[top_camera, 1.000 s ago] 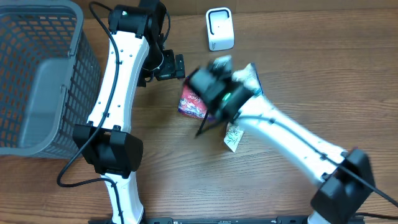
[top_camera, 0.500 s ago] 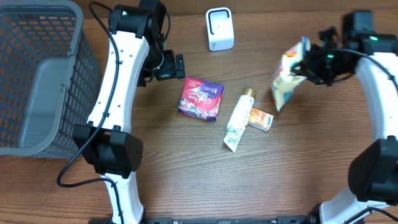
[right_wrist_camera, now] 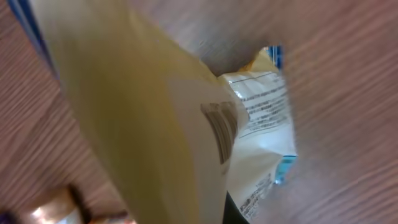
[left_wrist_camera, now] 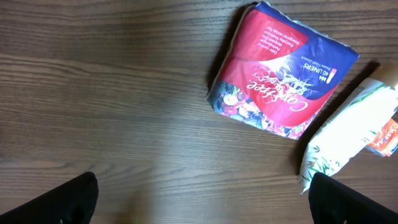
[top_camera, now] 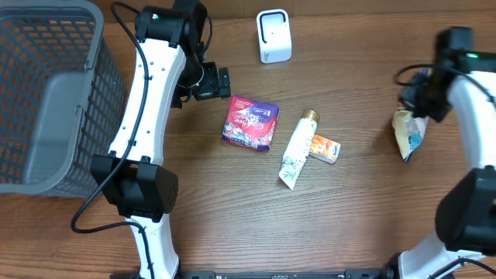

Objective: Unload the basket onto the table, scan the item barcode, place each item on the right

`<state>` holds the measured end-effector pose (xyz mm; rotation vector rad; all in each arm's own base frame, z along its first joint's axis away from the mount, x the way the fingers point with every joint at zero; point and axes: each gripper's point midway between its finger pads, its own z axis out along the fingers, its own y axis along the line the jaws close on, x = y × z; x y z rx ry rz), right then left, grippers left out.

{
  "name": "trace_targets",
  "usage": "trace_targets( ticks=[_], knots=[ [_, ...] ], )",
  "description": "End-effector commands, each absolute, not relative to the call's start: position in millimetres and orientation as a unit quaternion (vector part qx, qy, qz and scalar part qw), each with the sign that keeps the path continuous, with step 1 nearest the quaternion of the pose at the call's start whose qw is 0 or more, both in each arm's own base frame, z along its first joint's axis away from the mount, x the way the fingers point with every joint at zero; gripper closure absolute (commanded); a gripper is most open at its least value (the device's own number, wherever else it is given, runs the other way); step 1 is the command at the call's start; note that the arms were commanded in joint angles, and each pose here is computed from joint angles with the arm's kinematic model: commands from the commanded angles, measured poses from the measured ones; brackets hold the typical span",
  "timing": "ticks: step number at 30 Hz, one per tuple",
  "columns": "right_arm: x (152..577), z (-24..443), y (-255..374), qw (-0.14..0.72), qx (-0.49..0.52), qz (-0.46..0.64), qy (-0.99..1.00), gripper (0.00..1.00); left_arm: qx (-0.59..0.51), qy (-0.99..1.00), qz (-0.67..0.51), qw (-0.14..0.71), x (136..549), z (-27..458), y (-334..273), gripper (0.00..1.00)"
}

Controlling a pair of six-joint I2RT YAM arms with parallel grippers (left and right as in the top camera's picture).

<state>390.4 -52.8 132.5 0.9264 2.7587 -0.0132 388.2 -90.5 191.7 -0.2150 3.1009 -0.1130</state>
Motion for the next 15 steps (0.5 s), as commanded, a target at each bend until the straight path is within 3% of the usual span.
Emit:
trace_targets(
  ticks=[1, 2, 3, 4, 6, 9, 10, 11, 15],
  knots=[
    [414, 138, -20, 0.163, 0.297, -0.062, 0.939, 0.96, -0.081, 0.996, -0.028, 0.012, 390, 187, -86, 0.00],
    [417, 134, -6, 0.163, 0.290, -0.058, 0.941, 0.93, -0.081, 0.996, -0.028, 0.012, 390, 187, -86, 0.00],
    [423, 125, 14, 0.164, 0.271, -0.053, 0.947, 0.70, -0.081, 0.996, -0.028, 0.012, 390, 187, -86, 0.00],
    [426, 119, 27, 0.163, 0.258, -0.046, 0.951, 0.57, -0.081, 0.996, -0.028, 0.012, 390, 187, -86, 0.00],
    [429, 109, 60, 0.153, 0.231, -0.014, 0.961, 0.52, -0.081, 0.996, -0.028, 0.012, 390, 187, -86, 0.00],
    [428, 112, 81, 0.156, 0.211, 0.002, 0.965, 0.32, -0.081, 0.996, -0.028, 0.012, 390, 187, -86, 0.00],
    [429, 120, 85, 0.162, 0.203, 0.005, 0.966, 0.11, -0.081, 0.996, -0.028, 0.012, 390, 187, -86, 0.00],
    [428, 132, 85, 0.166, 0.201, 0.006, 0.966, 0.03, -0.081, 0.996, -0.028, 0.012, 390, 187, -86, 0.00],
    [425, 187, 61, 0.182, 0.230, 0.020, 0.956, 0.00, -0.081, 0.996, -0.028, 0.012, 390, 187, -86, 0.00]
  ],
)
